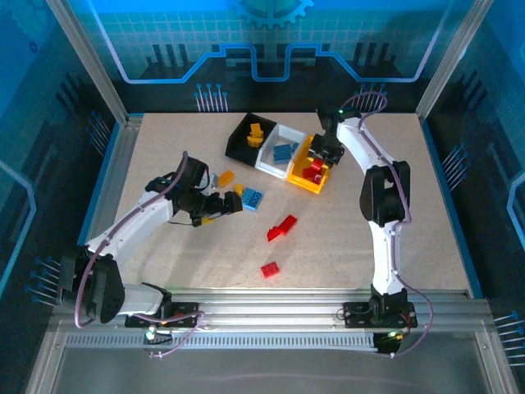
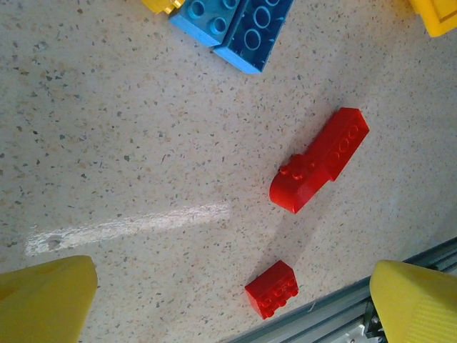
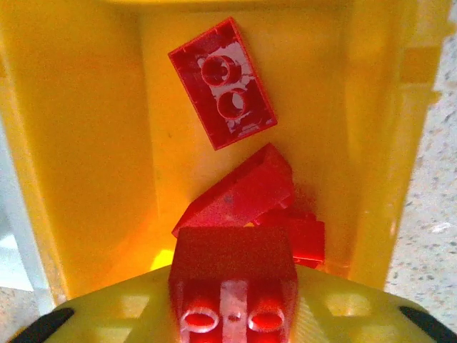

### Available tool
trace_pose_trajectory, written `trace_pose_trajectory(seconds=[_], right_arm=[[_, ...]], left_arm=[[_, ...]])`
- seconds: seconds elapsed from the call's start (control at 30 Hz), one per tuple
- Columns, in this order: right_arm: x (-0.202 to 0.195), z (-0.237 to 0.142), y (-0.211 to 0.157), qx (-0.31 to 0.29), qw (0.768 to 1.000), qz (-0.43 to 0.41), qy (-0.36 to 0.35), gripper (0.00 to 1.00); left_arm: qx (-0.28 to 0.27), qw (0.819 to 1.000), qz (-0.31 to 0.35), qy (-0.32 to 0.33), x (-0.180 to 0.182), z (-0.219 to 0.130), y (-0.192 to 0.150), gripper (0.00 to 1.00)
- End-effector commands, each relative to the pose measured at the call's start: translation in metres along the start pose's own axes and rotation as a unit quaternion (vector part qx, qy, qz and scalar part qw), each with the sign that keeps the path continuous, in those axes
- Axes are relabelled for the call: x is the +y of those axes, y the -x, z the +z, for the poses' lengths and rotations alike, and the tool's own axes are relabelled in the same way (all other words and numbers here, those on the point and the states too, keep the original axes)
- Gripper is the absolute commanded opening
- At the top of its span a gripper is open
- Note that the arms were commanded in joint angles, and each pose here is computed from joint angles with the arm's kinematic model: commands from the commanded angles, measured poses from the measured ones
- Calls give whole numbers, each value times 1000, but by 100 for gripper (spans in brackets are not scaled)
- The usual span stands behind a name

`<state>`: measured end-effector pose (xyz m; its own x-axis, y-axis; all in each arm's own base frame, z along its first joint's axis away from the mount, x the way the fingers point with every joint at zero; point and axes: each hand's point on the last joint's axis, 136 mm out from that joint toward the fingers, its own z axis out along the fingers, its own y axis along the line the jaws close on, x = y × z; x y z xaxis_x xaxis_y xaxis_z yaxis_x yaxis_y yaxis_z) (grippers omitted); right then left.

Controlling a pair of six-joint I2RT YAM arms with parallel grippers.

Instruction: Sort the legos into containers by color

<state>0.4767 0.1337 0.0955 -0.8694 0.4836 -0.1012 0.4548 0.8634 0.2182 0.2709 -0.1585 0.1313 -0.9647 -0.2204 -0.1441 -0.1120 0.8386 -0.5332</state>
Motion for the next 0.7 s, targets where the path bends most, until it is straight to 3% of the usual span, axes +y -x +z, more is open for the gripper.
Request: trace_pose_trajectory(seconds=[0.0, 0.23, 0.37, 0.47, 0.57, 0.63, 0.67], right_arm=[[8, -12, -1, 10, 1000, 0, 22, 51], [19, -36, -11, 8, 997, -43, 61, 58], [47, -66, -43, -21, 981, -158, 109, 59], [62, -83, -86, -35, 954, -267, 131, 60], [66, -87, -140, -8, 924, -350, 156, 61], [65, -87, -178, 10, 895, -411, 175, 62], [67, -88, -206, 20, 869, -457, 190, 63]], left_arm=[[13, 1000, 9, 17, 8, 2, -7, 99], [14, 1000, 7, 20, 8, 6, -4, 99], [9, 1000, 5, 24, 9, 6, -1, 99], [7, 1000, 4, 30, 11, 6, 0, 99], [6, 999, 4, 36, 15, 7, -1, 99], [2, 999, 5, 41, 18, 6, -1, 99], [-1, 999, 5, 44, 19, 5, -1, 99]])
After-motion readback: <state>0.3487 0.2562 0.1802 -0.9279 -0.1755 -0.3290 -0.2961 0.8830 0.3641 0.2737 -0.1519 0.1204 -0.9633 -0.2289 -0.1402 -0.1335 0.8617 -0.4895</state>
